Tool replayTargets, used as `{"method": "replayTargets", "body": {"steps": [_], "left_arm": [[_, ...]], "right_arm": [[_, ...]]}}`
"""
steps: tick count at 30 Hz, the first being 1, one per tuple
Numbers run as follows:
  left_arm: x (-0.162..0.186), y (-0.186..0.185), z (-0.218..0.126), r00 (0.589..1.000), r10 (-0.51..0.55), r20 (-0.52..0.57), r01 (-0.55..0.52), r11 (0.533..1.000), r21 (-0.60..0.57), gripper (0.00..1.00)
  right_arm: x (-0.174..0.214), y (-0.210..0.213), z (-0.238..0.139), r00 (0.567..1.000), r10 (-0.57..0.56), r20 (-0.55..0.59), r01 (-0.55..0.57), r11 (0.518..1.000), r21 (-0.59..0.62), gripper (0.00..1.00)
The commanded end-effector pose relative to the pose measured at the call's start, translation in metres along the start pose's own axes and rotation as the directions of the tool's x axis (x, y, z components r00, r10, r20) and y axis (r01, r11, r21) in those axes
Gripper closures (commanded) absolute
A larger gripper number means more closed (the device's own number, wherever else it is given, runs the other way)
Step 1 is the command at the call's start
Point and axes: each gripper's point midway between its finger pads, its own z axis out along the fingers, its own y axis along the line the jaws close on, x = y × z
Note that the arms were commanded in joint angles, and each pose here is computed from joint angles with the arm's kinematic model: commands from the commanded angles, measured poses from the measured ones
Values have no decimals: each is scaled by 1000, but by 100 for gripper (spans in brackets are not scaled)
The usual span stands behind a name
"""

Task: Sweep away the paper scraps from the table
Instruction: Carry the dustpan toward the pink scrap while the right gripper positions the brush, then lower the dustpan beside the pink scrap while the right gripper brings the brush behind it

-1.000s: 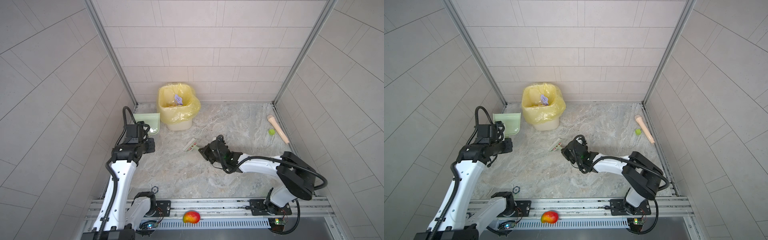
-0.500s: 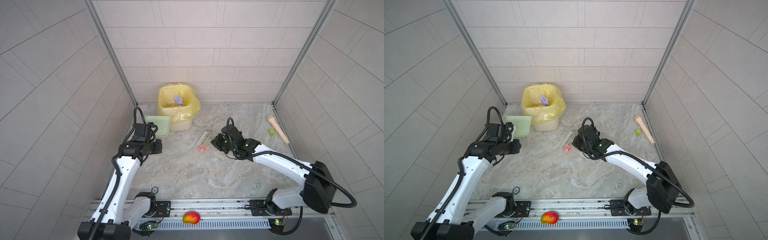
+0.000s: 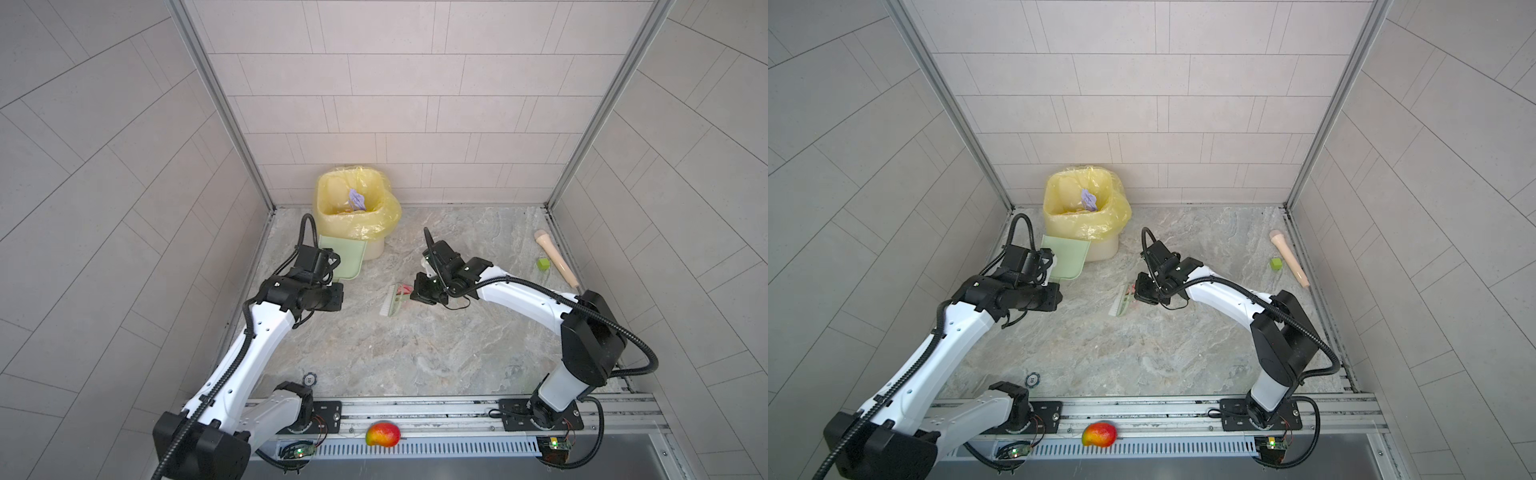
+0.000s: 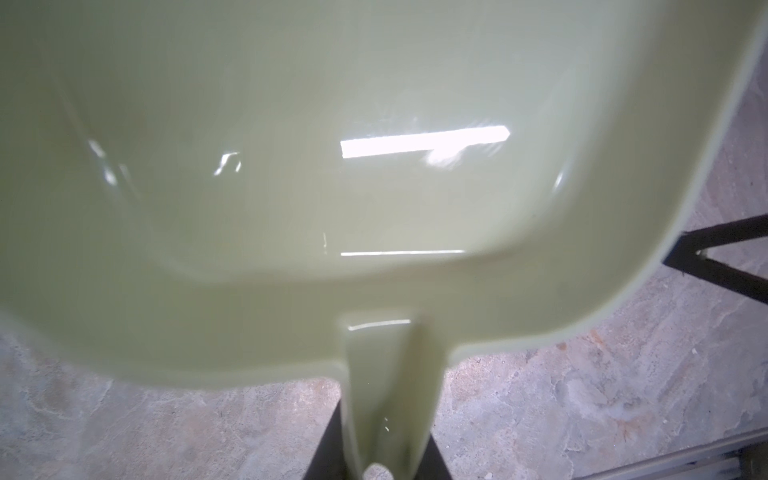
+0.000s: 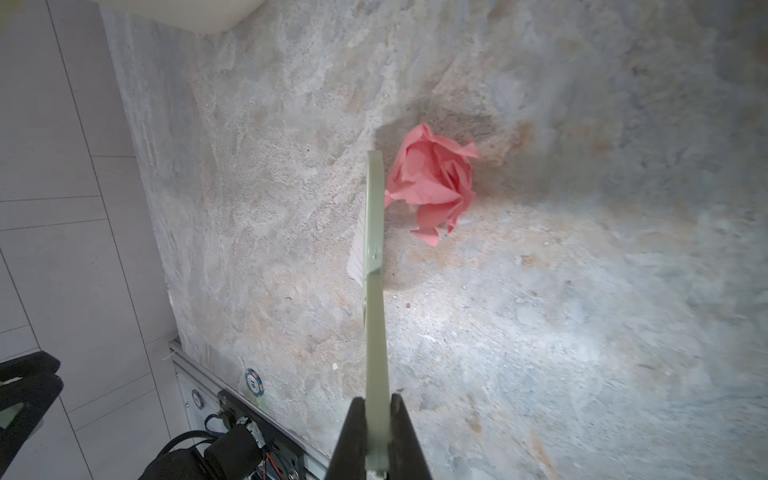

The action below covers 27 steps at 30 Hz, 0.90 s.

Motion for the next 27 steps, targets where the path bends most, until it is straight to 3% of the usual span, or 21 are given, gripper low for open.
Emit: {"method": "replayTargets", "body": {"steps": [1, 15, 21, 27], "left_arm": [[0, -8, 0, 1000, 6, -18, -6, 1000, -2, 100], [26, -54, 40, 962, 179, -205, -169, 983, 65, 100], [40, -78, 64, 913, 272, -305, -254, 962, 98, 100], [43, -96, 78, 886, 330, -327, -306, 944, 124, 100]], "right_arm": [[12, -31, -20, 999, -8, -40, 11, 996, 85, 100], [14, -104, -79, 996, 77, -42, -68, 981, 182, 100], [3, -82, -106, 1000, -7, -21, 10, 989, 148, 100], [-1, -71, -138, 994, -113, -15, 114, 978, 174, 100]]}}
